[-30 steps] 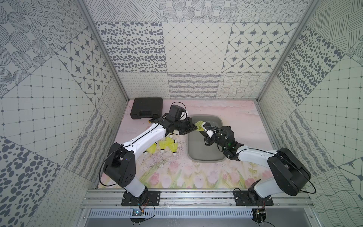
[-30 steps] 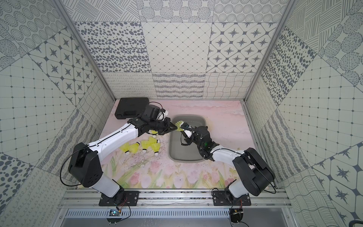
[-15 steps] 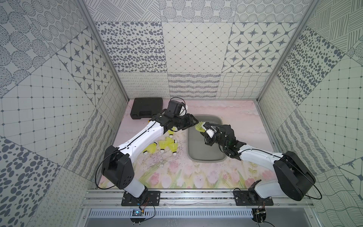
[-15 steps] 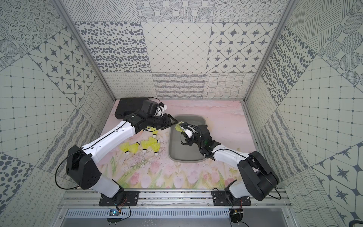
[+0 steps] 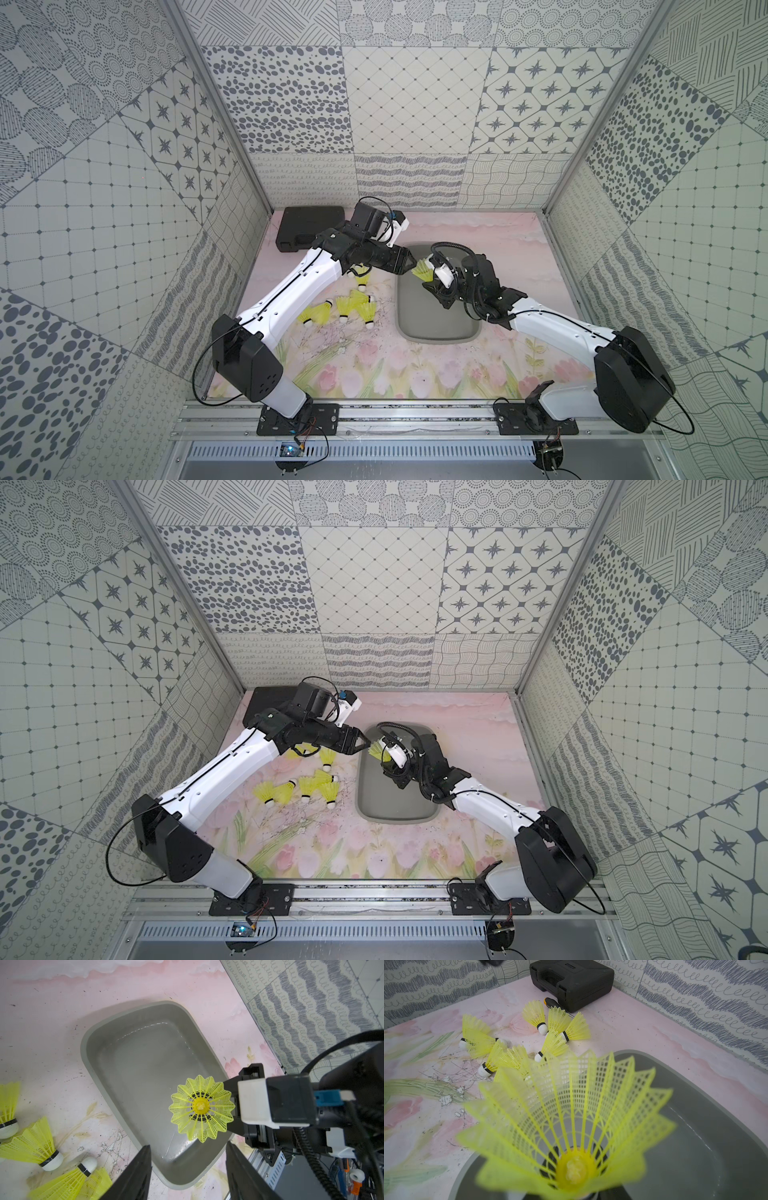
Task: Put the shuttlecocks into the storage box
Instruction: Place the shuttlecock in the storage box.
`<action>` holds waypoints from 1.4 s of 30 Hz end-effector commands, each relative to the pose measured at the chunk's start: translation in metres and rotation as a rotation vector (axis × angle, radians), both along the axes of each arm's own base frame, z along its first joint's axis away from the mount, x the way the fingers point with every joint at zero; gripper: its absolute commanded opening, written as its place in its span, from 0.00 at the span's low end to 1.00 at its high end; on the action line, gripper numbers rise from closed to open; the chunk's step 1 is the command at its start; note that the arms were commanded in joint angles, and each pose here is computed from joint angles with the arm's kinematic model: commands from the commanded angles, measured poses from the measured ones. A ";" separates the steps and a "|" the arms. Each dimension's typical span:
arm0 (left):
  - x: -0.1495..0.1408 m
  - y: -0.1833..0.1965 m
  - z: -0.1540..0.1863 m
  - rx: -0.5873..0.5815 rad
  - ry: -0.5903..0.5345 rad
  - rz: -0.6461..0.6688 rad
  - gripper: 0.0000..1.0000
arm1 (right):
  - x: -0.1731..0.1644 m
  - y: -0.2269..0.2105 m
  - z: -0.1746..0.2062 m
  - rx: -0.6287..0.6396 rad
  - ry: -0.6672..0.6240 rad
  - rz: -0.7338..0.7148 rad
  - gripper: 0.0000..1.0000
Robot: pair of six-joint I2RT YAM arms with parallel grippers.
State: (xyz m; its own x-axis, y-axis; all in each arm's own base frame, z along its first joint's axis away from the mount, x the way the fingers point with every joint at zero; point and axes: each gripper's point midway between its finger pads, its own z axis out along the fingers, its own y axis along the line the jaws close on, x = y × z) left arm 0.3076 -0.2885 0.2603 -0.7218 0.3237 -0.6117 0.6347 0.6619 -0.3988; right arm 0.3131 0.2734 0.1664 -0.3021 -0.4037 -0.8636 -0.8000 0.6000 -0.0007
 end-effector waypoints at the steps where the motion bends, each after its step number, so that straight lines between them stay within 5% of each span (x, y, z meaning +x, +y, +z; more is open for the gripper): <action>1: -0.030 -0.003 -0.006 0.061 -0.101 -0.287 0.62 | -0.007 0.004 0.014 0.036 0.034 0.029 0.27; 17: -0.039 -0.034 -0.021 0.085 -0.370 -0.549 0.59 | -0.015 0.008 0.023 0.049 0.067 0.063 0.28; 22: -0.036 -0.042 -0.030 0.107 -0.400 -0.578 0.53 | -0.015 0.009 0.025 0.054 0.068 0.068 0.28; 29: -0.026 -0.045 -0.039 0.137 -0.402 -0.556 0.25 | -0.016 0.009 0.028 0.062 0.066 0.071 0.28; 40: -0.025 -0.043 -0.047 0.128 -0.399 -0.520 0.31 | -0.015 0.006 0.031 0.084 0.063 0.051 0.27; 42: -0.029 -0.045 -0.049 0.110 -0.386 -0.529 0.21 | -0.014 0.005 0.032 0.087 0.061 0.045 0.27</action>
State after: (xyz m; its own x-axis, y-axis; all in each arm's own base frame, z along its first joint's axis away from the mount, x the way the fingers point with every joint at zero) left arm 0.2831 -0.3282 0.2073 -0.2058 0.6719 -0.7115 0.9626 0.2698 -0.0237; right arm 0.2900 0.2724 0.1616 -0.4138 -0.4195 -0.8080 -0.8155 0.5653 0.1242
